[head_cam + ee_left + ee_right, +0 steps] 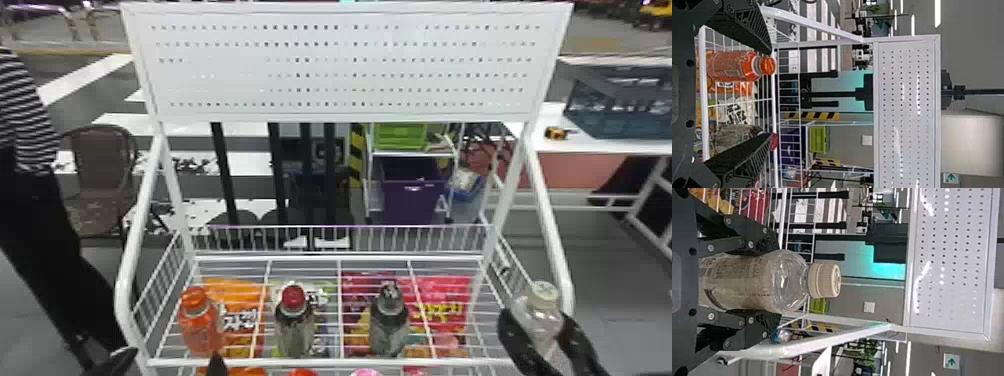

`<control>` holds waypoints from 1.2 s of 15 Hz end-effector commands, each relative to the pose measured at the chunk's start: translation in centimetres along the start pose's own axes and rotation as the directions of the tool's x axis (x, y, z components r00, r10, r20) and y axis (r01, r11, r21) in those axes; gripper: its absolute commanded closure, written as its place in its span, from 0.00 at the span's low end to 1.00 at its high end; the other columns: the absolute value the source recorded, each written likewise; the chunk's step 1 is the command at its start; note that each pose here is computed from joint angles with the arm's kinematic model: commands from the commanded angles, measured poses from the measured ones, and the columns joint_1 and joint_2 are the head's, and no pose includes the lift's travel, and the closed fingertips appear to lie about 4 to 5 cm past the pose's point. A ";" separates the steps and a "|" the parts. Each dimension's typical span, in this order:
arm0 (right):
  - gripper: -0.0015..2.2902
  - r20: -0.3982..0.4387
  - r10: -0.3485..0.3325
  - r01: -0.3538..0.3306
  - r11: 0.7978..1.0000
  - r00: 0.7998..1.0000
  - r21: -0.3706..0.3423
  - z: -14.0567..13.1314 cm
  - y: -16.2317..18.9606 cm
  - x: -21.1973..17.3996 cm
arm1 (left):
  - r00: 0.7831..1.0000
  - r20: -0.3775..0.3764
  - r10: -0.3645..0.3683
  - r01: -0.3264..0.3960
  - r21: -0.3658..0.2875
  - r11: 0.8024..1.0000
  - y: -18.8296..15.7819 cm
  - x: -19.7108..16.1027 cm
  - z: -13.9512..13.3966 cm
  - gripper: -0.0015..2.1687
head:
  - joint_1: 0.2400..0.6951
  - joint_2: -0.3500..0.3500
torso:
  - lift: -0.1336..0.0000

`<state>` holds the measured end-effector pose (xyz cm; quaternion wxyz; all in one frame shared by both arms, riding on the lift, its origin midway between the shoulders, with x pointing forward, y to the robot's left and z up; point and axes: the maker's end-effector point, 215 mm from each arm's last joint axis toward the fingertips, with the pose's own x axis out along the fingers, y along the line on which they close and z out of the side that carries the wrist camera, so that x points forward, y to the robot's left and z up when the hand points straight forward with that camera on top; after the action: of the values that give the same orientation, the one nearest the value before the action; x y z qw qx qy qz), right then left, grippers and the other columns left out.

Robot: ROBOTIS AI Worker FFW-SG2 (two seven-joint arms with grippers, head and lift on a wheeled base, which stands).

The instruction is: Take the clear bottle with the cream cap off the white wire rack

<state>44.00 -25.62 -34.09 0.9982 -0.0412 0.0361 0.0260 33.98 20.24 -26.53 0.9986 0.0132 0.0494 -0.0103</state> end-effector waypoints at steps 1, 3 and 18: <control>0.74 -0.021 -0.014 0.014 1.000 1.000 0.002 1.1 -1.5 -3.7 | 1.000 0.011 -0.001 0.001 0.000 1.000 0.0 0.0 0.3 0.07 | 0.57 0.50 | 1.00; 0.74 -0.048 -0.017 0.018 1.000 0.999 0.015 1.5 -2.4 -6.5 | 1.000 0.015 0.003 -0.003 0.003 1.000 0.3 0.1 0.5 0.07 | 0.57 0.50 | 1.00; 0.74 -0.057 0.058 -0.058 0.998 0.997 0.017 3.9 -0.7 -10.9 | 0.999 0.034 0.005 -0.005 0.002 1.000 0.5 0.4 1.3 0.07 | 0.57 0.50 | 1.00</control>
<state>33.42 -26.20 -29.32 0.9955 -0.0368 0.0667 0.0560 34.48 20.67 -25.31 0.9993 0.0138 0.0332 -0.0081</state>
